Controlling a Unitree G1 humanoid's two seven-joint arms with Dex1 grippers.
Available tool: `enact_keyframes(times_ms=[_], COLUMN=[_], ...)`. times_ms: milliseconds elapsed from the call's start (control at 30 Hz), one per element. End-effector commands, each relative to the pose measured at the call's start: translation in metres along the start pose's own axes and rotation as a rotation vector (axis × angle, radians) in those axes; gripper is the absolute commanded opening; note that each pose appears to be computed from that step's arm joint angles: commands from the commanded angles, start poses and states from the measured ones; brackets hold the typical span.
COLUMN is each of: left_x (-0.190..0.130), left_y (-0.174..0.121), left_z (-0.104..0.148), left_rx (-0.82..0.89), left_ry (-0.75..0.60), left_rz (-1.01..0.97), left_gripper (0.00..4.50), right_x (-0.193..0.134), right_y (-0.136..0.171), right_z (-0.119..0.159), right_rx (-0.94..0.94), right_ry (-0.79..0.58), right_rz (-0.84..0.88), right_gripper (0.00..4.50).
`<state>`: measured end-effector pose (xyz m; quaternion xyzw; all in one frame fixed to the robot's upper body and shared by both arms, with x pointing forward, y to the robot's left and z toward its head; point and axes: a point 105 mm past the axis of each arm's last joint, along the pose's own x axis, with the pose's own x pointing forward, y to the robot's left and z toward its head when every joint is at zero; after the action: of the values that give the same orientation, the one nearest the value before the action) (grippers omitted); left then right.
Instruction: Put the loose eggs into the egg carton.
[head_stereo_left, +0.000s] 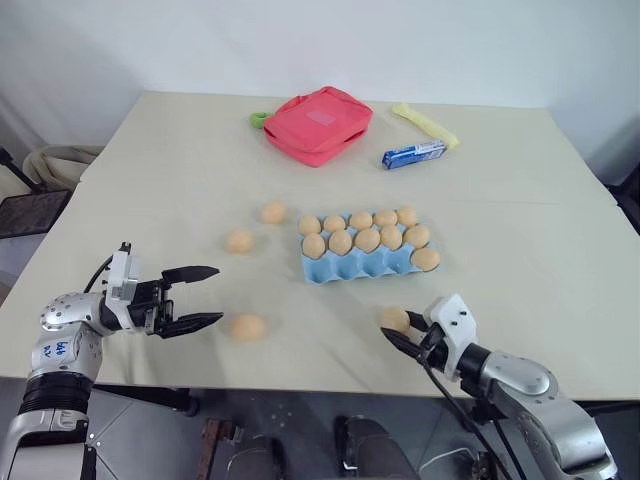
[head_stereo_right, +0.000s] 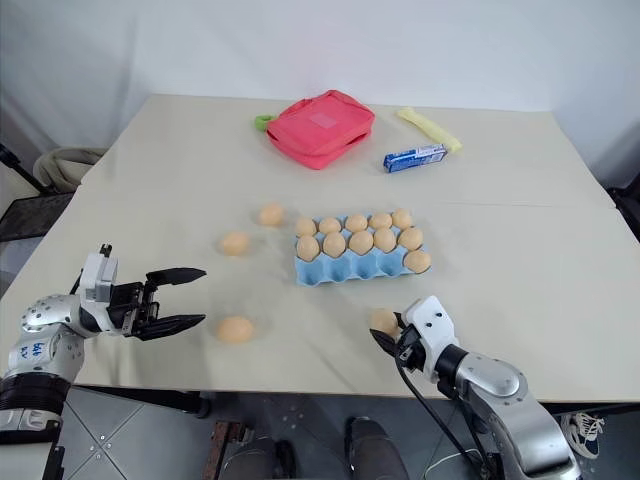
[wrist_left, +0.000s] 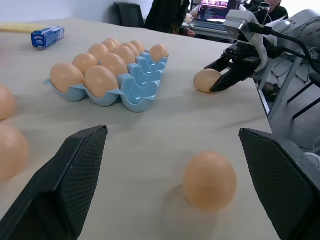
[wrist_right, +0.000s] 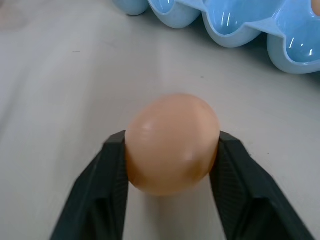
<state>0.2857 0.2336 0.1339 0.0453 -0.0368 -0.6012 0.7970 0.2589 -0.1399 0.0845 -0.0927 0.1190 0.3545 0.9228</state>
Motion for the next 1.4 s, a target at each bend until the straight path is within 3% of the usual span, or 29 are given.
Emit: enact_keyframes(times_ms=[33, 200, 367, 833, 1100, 1400], left_x=[-0.001, 0.001, 0.004, 0.004, 0.005, 0.007], left_y=[-0.007, -0.005, -0.002, 0.000, 0.000, 0.003], left_z=[0.007, 0.008, 0.009, 0.009, 0.009, 0.010], left_rx=[0.041, 0.043, 0.053, 0.077, 0.077, 0.086], left_ry=[-0.015, -0.024, -0.033, -0.040, -0.044, -0.052], left_rz=[-0.099, -0.097, -0.092, -0.052, -0.046, -0.033], left_gripper=[4.50, 4.50, 4.50, 4.50, 4.50, 4.50], right_x=[-0.005, -0.002, 0.017, 0.041, 0.038, 0.014], right_y=[-0.005, -0.029, -0.054, -0.069, -0.061, -0.054], right_z=[0.031, 0.071, 0.092, 0.071, 0.084, 0.105], right_rx=[-0.074, -0.104, -0.125, -0.154, -0.173, -0.214], right_ry=[-0.083, -0.180, -0.174, -0.062, -0.107, -0.178], right_rz=[-0.005, -0.088, -0.153, -0.171, -0.130, -0.084], right_gripper=[1.67, 1.67, 1.67, 1.67, 4.41, 4.48])
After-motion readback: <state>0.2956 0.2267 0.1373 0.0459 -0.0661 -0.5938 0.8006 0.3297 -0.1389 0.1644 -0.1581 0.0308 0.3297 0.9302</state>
